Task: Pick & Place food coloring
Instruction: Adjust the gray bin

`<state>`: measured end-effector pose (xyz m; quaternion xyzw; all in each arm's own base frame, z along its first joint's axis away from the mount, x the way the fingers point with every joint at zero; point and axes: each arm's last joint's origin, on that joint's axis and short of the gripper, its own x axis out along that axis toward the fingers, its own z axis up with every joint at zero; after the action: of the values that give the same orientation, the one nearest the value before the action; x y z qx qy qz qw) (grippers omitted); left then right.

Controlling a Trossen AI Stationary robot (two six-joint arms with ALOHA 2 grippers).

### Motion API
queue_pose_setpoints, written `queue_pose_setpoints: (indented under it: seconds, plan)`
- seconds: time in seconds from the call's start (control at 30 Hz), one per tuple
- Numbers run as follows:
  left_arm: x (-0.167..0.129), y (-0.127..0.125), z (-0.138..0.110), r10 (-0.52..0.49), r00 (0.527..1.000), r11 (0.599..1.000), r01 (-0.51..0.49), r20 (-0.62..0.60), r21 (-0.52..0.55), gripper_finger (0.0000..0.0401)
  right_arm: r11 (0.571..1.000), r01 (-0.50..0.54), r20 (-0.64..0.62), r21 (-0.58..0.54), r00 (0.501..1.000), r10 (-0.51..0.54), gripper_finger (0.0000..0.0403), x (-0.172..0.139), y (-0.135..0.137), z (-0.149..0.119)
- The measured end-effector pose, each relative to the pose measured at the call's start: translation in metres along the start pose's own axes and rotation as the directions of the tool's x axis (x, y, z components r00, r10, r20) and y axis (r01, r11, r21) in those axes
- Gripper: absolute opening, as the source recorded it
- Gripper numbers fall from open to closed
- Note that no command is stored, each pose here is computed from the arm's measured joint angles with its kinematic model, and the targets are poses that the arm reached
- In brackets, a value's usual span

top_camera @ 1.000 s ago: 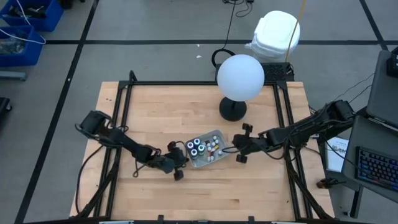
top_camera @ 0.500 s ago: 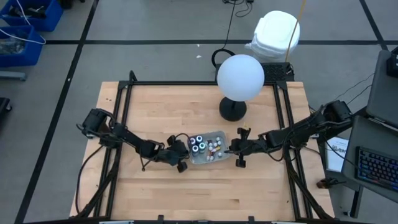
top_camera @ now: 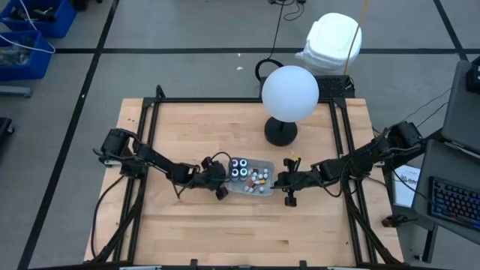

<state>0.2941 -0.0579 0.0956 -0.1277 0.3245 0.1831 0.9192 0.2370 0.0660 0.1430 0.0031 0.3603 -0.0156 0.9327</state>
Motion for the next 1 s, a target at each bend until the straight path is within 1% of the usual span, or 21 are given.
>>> queue_pose_setpoints:
  seconds: [0.17,0.3,0.43,0.53,0.63,0.77,0.83,0.93,1.0]
  plan:
    - [-0.001,-0.002,-0.001,-0.006,1.0,1.0,0.006,-0.003,0.006,0.0009,1.0,0.009,0.0,0.003,1.0,-0.009,0.0,0.0,-0.001,0.0]
    - [-0.001,-0.002,-0.002,-0.007,1.0,1.0,0.007,-0.01,0.006,0.0004,1.0,0.01,-0.003,0.009,1.0,-0.01,0.0,0.0,-0.001,0.0]
    - [-0.001,-0.002,-0.003,-0.004,1.0,1.0,0.004,-0.025,-0.002,0.001,1.0,0.019,-0.02,0.015,1.0,-0.018,0.0,0.0,-0.001,-0.001]
    - [-0.002,-0.002,-0.004,-0.001,0.999,1.0,0.001,-0.038,0.001,0.0004,1.0,0.029,-0.04,0.011,0.999,-0.028,0.0,0.0,-0.002,-0.003]
    - [-0.003,-0.002,-0.004,0.0,0.999,1.0,0.001,-0.043,0.008,0.0007,1.0,0.03,-0.044,0.01,0.999,-0.029,0.0,0.0,-0.002,-0.004]
    - [-0.006,-0.004,-0.002,-0.018,0.999,1.0,0.019,-0.043,0.012,0.0007,1.0,0.029,-0.055,0.006,0.998,-0.028,0.0,0.0,-0.003,-0.005]
    - [-0.008,-0.006,-0.002,-0.032,0.999,0.999,0.033,-0.044,0.015,0.0004,0.999,0.041,-0.092,-0.005,0.995,-0.041,0.0,0.001,-0.004,-0.011]
    - [-0.01,-0.011,-0.002,-0.061,0.998,0.998,0.061,-0.029,0.021,0.0008,0.999,0.042,-0.057,0.005,0.998,-0.042,0.0,0.001,-0.006,-0.005]
    - [-0.011,-0.014,-0.003,-0.075,0.997,0.997,0.076,-0.017,0.034,0.0006,0.999,0.046,-0.063,0.005,0.997,-0.046,0.0,0.002,-0.008,-0.006]
